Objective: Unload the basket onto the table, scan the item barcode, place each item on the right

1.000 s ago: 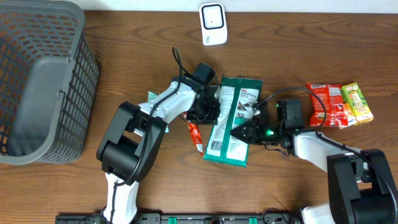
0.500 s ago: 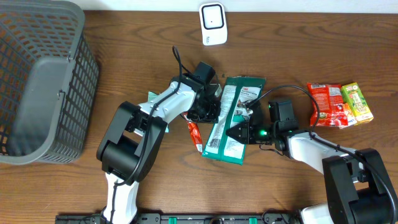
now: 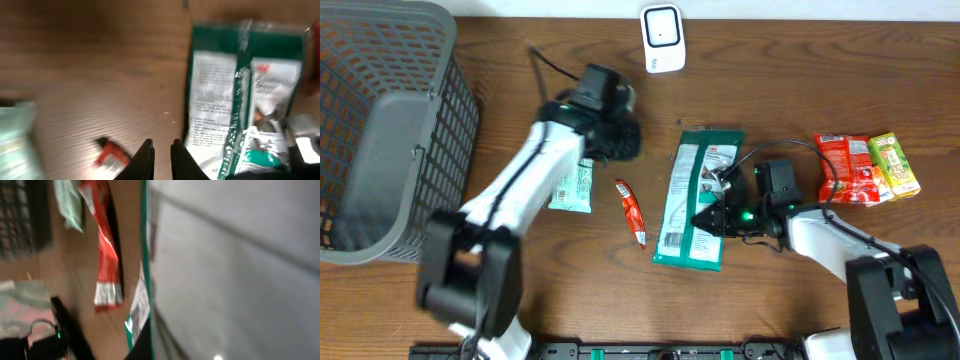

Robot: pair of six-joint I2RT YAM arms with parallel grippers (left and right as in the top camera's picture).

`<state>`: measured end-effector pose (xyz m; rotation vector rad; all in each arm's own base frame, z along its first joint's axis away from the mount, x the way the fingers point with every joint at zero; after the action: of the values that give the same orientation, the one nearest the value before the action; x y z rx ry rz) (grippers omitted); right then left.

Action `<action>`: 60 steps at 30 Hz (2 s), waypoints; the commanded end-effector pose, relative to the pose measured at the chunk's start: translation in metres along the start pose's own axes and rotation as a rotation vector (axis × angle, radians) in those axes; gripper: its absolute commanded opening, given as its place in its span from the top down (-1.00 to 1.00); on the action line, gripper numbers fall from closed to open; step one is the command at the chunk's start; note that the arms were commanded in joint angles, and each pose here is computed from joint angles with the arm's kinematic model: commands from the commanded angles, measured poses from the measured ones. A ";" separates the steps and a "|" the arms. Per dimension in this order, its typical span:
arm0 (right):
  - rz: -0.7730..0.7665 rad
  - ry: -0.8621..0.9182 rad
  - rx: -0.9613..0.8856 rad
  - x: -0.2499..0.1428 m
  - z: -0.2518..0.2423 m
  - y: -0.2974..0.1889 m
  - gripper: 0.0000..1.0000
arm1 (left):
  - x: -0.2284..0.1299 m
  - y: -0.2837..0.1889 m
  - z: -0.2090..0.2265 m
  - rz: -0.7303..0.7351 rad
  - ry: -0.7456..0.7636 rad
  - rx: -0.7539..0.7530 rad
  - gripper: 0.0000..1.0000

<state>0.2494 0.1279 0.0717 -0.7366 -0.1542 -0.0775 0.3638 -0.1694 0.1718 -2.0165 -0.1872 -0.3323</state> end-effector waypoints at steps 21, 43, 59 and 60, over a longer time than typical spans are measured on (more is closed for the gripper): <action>-0.067 -0.832 -0.725 0.087 0.140 -0.104 0.99 | 0.006 -0.193 0.095 -0.448 -0.259 0.353 0.16; 0.017 -1.402 -1.161 0.182 0.221 -0.079 0.99 | 0.004 -0.197 0.104 -0.453 -0.287 0.368 -0.68; -0.229 -1.727 -1.461 0.288 0.202 0.034 0.98 | 0.004 -0.197 0.104 -0.453 -0.287 0.367 -0.68; -0.229 -1.758 -1.484 0.291 0.200 0.040 0.98 | 0.004 -0.197 0.104 -0.453 -0.287 0.367 -0.68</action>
<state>0.5056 0.2852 0.2528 -2.0072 -1.9367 0.1947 0.3278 0.0097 0.2943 -1.6486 -0.8188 -0.2676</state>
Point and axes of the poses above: each gripper's point midway between its finger pads, its own y axis out along the fingers, its own z axis along the line the jaws close on, x = y × z, the point moved 7 cm from there along -y, back along the fingers
